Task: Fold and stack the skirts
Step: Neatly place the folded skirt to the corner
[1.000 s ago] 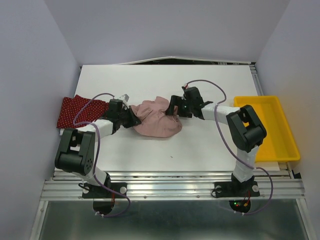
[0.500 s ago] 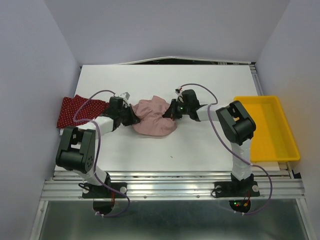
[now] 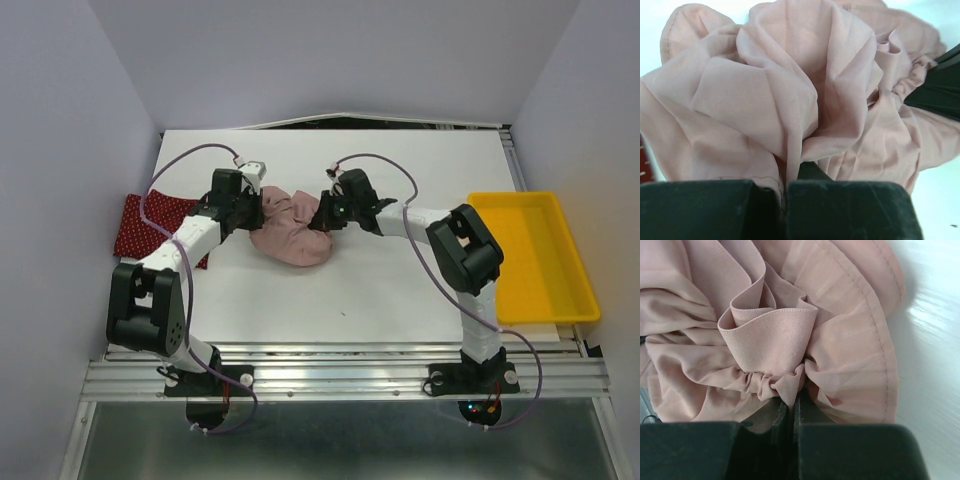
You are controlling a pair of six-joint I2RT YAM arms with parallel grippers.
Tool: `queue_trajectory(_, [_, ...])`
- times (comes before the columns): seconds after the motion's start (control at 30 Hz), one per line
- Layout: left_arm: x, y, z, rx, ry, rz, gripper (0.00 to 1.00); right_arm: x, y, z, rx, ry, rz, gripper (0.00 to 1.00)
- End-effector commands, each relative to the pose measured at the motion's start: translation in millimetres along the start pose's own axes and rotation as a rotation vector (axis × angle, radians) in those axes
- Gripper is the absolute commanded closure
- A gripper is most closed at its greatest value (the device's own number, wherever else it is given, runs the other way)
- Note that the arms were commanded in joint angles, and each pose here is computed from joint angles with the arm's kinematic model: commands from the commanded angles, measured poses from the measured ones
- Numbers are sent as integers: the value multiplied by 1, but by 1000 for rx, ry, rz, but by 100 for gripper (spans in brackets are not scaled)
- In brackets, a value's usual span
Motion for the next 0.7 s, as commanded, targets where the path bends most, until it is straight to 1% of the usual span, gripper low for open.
queue_trajectory(0.0, [20, 24, 25, -68, -160, 95, 100, 28, -10, 29, -82, 61, -5, 99])
queue_trajectory(0.03, [21, 26, 26, -72, -161, 105, 100, 26, -10, 30, -85, 57, -18, 99])
queue_trajectory(0.17, [31, 33, 34, -97, -236, 160, 100, 46, -16, 46, -122, 99, -6, 99])
queue_trajectory(0.37, [40, 53, 67, -192, -325, 223, 100, 71, -16, 61, -182, 150, 32, 99])
queue_trajectory(0.43, [43, 65, 83, -240, -354, 254, 100, 85, -14, 80, -243, 172, 56, 99])
queue_trajectory(0.47, [45, 67, 87, -247, -360, 266, 100, 85, -14, 80, -244, 171, 55, 99])
queue_trajectory(0.57, [51, 79, 101, -286, -389, 301, 100, 107, -16, 94, -304, 200, 96, 99])
queue_trajectory(0.67, [67, 96, 116, -327, -385, 355, 100, 134, -19, 108, -366, 236, 154, 99])
Point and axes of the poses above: each gripper's point midway between its finger pads, its own y axis back along the fingers, its own x axis along the line the jaws close on, z = x × y, the point moved 2 cm from there along y, back along the fingers, and after that the axes turned 6 degrees about -y, right-handed, at the moved point
